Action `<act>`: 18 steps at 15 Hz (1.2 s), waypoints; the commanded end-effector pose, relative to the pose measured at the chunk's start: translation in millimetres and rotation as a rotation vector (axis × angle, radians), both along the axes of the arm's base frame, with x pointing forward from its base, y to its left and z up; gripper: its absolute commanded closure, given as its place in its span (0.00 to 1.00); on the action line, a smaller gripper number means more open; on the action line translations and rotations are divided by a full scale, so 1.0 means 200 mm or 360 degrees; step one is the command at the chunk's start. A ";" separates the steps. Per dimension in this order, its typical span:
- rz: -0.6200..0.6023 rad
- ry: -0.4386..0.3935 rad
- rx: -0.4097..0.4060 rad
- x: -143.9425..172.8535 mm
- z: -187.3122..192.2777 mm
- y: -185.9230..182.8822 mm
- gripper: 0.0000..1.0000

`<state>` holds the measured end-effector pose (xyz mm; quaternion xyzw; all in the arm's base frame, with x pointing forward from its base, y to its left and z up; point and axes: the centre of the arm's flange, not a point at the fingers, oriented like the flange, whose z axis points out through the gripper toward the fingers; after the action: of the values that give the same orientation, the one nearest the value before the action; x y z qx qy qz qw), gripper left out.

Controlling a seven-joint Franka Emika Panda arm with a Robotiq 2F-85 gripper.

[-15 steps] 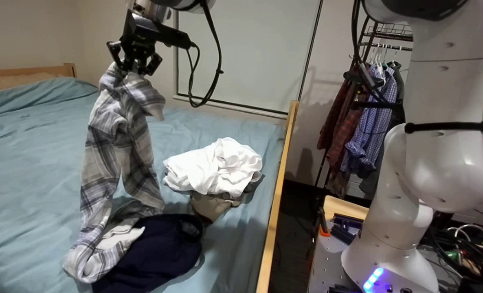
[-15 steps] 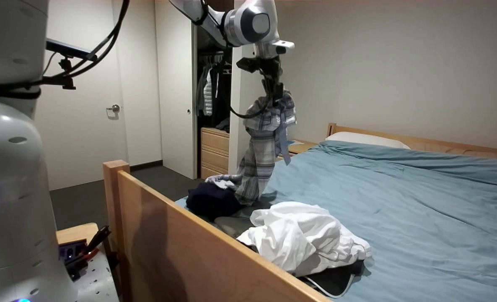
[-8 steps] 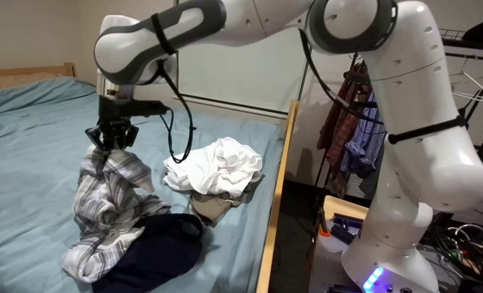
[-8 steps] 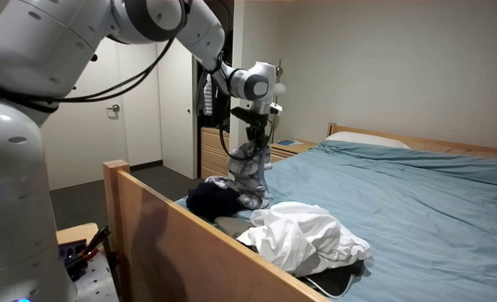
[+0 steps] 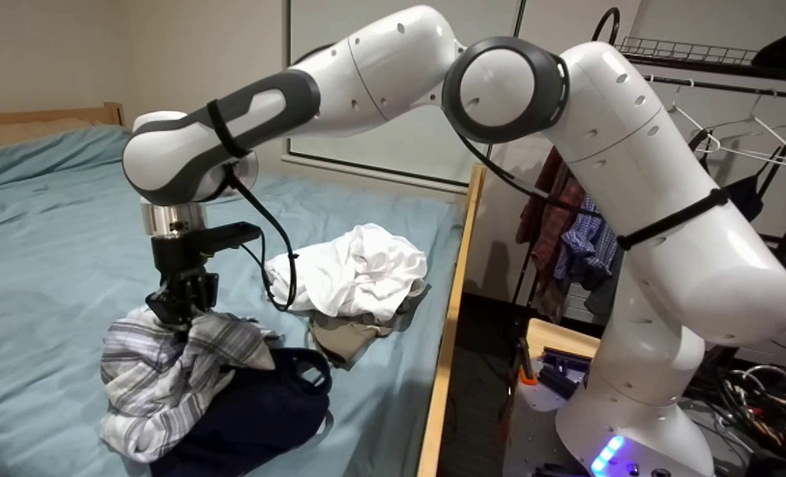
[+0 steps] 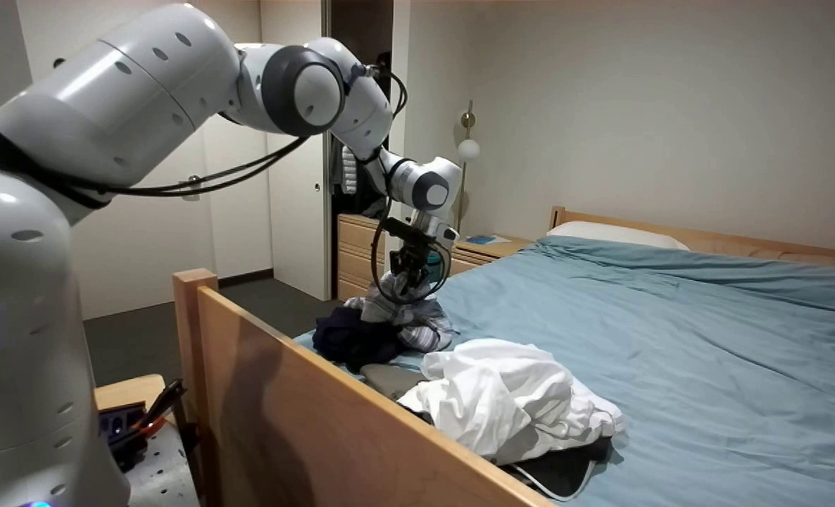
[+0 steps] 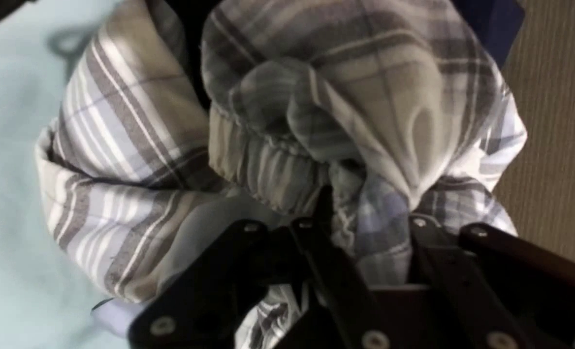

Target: Move the checkered shirt to the right

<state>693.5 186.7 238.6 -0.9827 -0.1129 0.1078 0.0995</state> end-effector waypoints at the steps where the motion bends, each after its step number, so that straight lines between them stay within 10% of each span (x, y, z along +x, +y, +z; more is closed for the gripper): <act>1: 0.0259 0.0172 0.0061 0.03 -0.04 0.00 0.45; 8: 0.0657 0.0480 0.0130 -0.29 0.12 -0.12 0.03; 18: 0.0136 0.0521 0.0241 -0.43 0.17 -0.75 0.00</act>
<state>634.2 76.7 270.2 -0.9279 -0.2053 0.2731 0.1494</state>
